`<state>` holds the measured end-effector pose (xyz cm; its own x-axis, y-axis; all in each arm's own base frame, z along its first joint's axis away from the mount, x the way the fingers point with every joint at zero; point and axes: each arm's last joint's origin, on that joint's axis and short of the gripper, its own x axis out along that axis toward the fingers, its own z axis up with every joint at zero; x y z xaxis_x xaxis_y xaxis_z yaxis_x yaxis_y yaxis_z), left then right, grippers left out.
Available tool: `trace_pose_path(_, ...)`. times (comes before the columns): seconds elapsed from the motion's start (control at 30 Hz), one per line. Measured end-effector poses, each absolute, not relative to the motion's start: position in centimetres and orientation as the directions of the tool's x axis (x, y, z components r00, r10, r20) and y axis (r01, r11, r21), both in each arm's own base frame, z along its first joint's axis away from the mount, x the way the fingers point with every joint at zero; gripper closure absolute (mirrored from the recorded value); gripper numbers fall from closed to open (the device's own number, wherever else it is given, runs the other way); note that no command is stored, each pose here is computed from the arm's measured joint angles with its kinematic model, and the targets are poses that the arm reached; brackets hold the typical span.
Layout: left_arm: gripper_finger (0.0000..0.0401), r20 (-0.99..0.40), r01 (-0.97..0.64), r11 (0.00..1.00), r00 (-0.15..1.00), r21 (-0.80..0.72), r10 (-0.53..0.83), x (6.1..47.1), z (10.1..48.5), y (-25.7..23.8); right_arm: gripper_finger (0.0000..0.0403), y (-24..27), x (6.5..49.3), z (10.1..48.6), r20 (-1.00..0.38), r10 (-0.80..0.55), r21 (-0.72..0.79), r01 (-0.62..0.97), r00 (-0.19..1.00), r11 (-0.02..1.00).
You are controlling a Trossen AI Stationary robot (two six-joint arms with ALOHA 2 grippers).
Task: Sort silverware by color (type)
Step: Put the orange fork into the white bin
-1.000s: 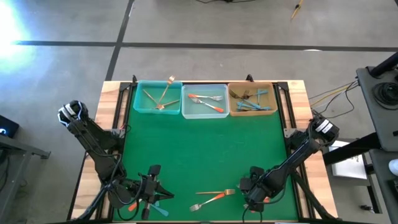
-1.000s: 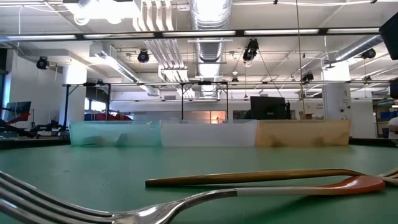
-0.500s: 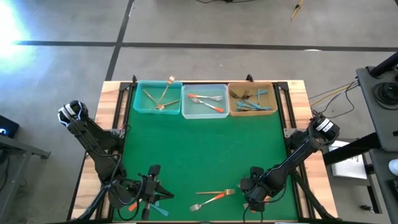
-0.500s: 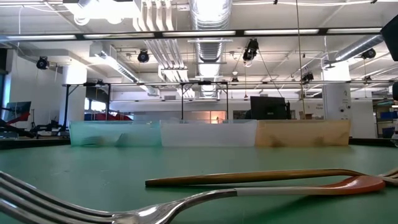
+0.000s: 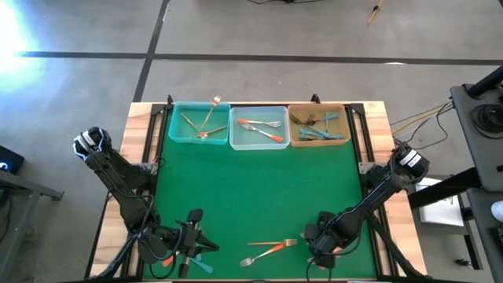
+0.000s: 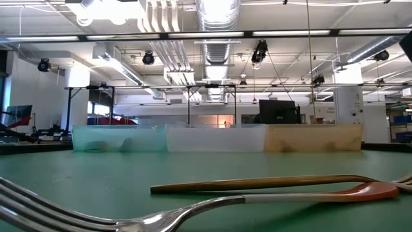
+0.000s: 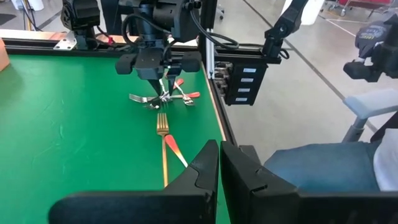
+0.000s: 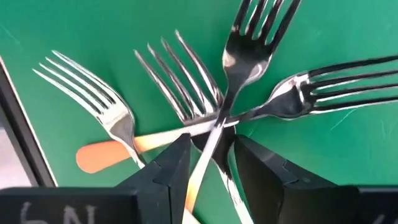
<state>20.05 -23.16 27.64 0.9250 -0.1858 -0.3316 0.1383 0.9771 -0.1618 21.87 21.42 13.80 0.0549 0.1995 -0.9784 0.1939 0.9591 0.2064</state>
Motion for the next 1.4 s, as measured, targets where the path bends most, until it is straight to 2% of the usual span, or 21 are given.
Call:
trace_pose_path(0.47, 0.0401, -0.333, 0.135, 0.976, 0.925, -0.169, -0.185, 20.1, 27.6, -23.2, 0.0316, 21.1, 21.6, 13.6, -0.985, 0.157, 0.166, 0.16, 0.066, 0.973)
trace_pose_path(0.77, 0.0401, -0.333, 0.128, 0.974, 0.925, -0.185, -0.185, 20.0, 27.6, -23.2, 0.0383, 21.1, 21.6, 13.2, -0.987, 0.147, 0.155, 0.152, 0.064, 0.976)
trace_pose_path(0.97, 0.0401, -0.333, 0.128, 0.974, 0.925, -0.185, -0.185, 20.0, 27.6, -23.2, 0.0392, 21.0, 21.5, 14.2, -0.98, 0.182, 0.192, 0.15, 0.082, 0.97)
trace_pose_path(1.1, 0.0401, -0.333, 0.128, 0.974, 0.925, -0.187, -0.185, 20.0, 27.6, -23.2, 0.0393, 20.7, 21.3, 15.4, -0.973, 0.196, 0.213, 0.148, 0.118, 0.966)
trace_pose_path(1.2, 0.0401, -0.333, 0.127, 0.974, 0.925, -0.189, -0.185, 20.0, 27.6, -23.2, 0.0395, 20.3, 21.1, 16.8, -0.966, 0.175, 0.206, 0.158, 0.19, 0.966)
trace_pose_path(1.4, 0.0401, -0.333, 0.126, 0.974, 0.925, -0.189, -0.184, 20.1, 27.6, -23.1, 0.0395, 18.6, 20.5, 19.7, -0.936, 0.048, 0.12, 0.188, 0.349, 0.975)
